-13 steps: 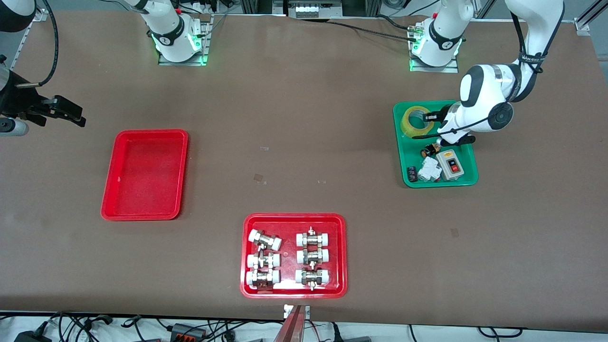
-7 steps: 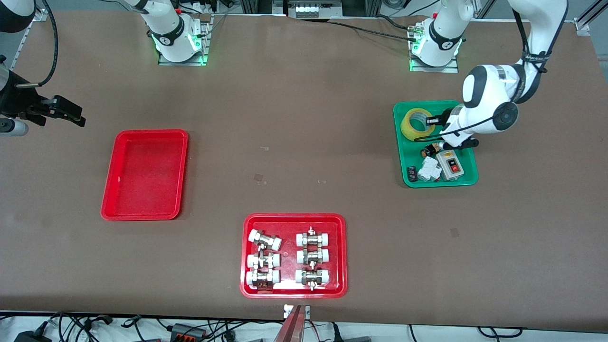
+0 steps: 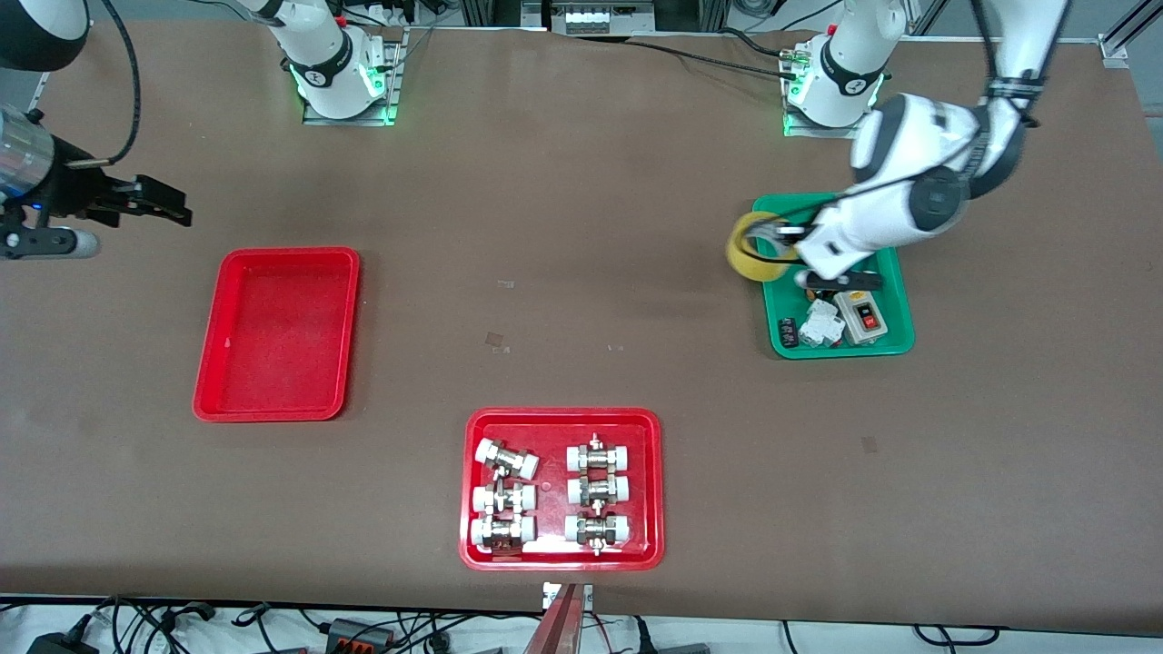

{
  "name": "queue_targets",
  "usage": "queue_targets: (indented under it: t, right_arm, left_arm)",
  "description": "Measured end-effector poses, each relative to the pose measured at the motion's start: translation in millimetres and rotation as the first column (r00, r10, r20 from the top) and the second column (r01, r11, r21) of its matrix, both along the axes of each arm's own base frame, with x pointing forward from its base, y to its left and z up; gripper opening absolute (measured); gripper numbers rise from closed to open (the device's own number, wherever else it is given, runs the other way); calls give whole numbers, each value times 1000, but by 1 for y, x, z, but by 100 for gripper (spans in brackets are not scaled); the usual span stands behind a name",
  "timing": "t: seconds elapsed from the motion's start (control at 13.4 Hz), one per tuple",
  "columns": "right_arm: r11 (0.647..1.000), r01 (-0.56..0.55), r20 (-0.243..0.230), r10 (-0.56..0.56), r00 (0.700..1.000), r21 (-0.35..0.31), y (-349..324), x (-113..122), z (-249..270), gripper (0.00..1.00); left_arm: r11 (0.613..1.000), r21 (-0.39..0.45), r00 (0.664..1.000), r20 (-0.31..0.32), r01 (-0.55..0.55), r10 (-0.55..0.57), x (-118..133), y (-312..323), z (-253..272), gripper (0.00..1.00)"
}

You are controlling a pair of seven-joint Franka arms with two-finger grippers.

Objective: Left arm passes tape to right arm into tray
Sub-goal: 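Carry the tape toward the middle while the right gripper reaches toward it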

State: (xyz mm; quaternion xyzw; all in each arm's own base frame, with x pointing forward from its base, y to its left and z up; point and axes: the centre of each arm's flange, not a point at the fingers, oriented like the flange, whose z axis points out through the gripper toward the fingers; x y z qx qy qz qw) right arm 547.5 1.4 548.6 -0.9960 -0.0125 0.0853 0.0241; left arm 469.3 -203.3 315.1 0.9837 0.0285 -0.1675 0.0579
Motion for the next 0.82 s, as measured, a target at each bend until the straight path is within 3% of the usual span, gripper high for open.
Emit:
queue_targets:
  t: [0.22,0.45,0.67,0.82]
  right_arm:
    - [999,-13,-8,14,1000,44,14,1,-3,100]
    - [988,-82,-22,86,996,132,70,-1,-9,100]
    - [954,-120,-49,138,989,275,131,-1,-24,100]
    - [923,-109,-56,140,989,369,155,0,-30,100]
  left_arm:
    - [993,-39,994,-17,-112,112,7,-122,21,21]
    - [968,-199,988,-30,-152,149,43,-220,52,21]
    - [897,-375,972,-93,-235,215,83,-269,76,21]
    - [821,-490,953,-88,-293,289,102,-281,92,21]
